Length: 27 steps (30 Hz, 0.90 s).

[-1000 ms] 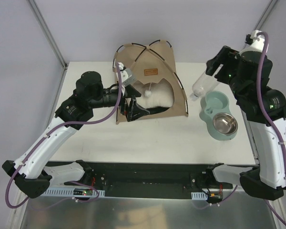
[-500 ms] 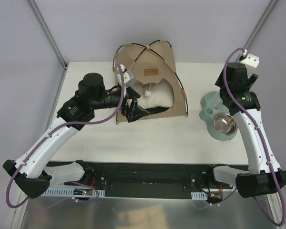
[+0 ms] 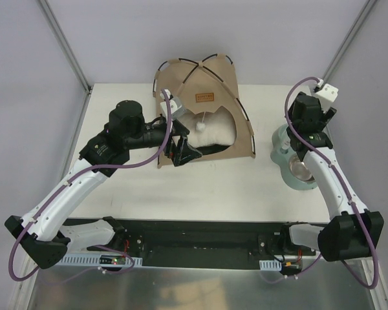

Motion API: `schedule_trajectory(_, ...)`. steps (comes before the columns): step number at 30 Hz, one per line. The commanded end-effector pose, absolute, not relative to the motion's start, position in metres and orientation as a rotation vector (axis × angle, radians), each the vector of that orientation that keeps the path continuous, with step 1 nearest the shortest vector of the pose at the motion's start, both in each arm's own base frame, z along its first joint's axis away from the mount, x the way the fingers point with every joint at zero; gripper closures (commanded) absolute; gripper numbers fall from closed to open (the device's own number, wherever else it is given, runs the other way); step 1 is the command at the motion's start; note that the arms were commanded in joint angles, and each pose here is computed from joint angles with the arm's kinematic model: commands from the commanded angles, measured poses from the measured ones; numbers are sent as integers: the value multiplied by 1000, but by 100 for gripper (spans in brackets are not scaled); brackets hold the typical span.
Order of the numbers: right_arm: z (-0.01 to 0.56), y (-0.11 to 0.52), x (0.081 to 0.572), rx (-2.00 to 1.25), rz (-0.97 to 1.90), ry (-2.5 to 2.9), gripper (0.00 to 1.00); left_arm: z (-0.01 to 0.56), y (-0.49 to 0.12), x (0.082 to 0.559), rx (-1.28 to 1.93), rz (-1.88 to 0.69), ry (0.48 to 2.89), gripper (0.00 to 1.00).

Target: Set up the pet tent

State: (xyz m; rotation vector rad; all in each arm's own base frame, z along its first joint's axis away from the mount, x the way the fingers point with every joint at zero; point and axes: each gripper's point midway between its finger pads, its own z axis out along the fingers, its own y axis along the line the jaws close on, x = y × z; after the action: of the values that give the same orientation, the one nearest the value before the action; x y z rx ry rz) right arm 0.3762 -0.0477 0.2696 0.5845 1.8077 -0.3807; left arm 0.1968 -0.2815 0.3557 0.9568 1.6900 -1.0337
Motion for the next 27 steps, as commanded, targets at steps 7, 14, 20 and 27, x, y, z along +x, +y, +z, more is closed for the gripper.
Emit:
schedule_trajectory(7, 278, -60, 406, 621, -413, 1679, 59, 370, -282, 197, 969, -1013, 1630, 1)
schedule_trajectory(14, 253, -63, 407, 622, -440, 1713, 60, 369, -282, 199, 962, -1004, 1642, 1)
schedule_trajectory(20, 235, -65, 406, 616, -467, 1726, 60, 369, -283, 202, 978, -987, 1630, 1)
schedule_trajectory(27, 215, -63, 404, 601, -463, 1750, 60, 370, -285, 204, 977, -986, 1632, 1)
